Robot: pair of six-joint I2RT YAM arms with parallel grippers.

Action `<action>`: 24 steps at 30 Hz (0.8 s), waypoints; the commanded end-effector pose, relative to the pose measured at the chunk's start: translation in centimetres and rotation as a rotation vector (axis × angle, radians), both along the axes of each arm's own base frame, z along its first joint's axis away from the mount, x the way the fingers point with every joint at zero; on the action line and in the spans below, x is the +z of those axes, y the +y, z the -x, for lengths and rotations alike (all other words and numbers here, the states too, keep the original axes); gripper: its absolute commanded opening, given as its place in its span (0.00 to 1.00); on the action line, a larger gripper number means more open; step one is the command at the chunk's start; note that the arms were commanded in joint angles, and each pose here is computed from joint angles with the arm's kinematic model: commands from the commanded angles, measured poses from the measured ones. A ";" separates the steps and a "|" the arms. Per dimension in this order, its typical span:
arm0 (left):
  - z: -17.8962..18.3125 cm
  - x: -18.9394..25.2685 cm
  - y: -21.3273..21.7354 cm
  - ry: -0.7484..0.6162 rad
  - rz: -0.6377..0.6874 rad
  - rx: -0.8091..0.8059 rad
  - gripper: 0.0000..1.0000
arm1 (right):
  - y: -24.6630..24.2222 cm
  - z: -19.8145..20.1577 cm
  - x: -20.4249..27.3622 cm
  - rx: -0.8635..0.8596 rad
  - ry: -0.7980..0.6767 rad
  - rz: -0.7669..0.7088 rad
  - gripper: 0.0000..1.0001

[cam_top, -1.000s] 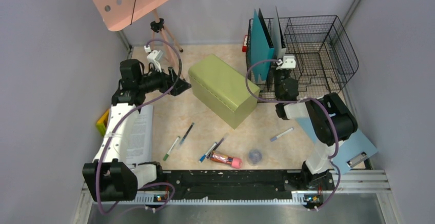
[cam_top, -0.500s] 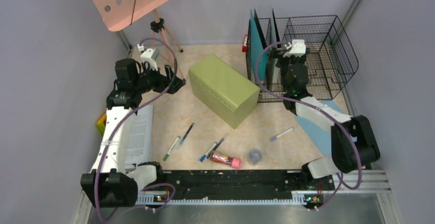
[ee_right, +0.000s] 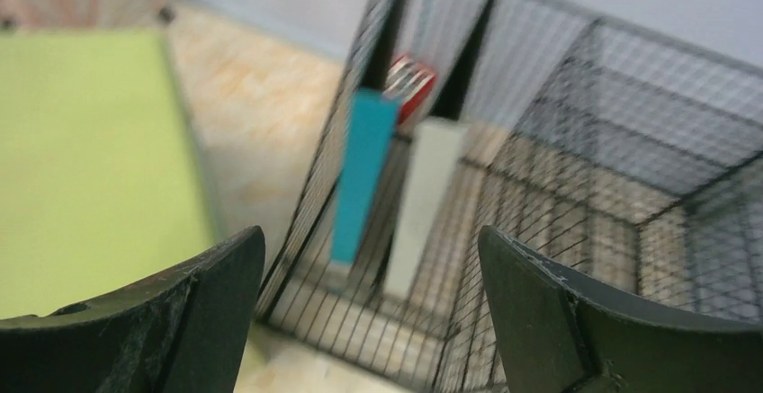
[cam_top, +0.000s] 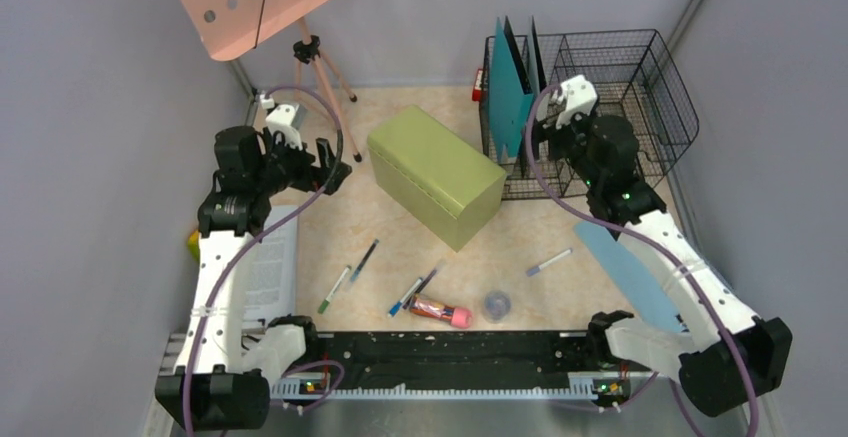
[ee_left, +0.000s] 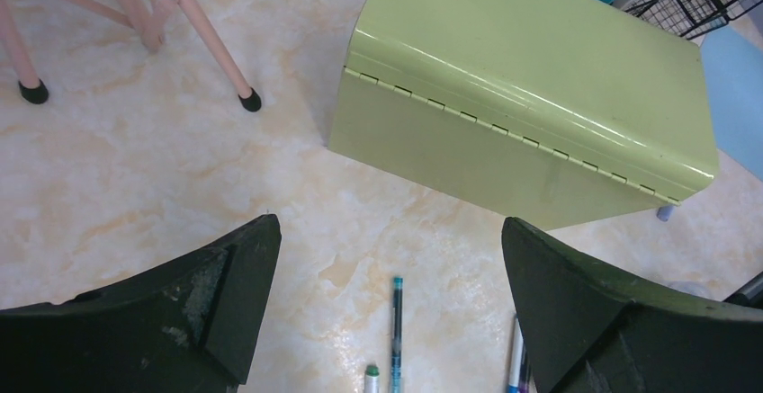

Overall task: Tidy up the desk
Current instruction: Place the folder in the storage box, then pick up the folder from the corner of the board.

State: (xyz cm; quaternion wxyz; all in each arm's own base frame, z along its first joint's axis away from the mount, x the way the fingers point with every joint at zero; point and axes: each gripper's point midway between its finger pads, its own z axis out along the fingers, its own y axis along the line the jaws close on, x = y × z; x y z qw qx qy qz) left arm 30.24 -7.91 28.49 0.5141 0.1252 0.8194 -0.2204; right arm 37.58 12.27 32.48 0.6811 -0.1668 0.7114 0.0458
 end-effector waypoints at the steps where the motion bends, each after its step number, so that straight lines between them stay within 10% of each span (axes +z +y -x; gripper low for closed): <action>1: 0.6 0.3 0.7 -0.048 -0.064 0.004 0.98 | 3.8 5.9 -6.2 0.318 0.232 0.087 0.86; 24: 2.1 -3.6 7.4 0.130 -0.364 0.250 0.98 | 15.4 10.3 -14.5 0.656 0.367 0.254 0.68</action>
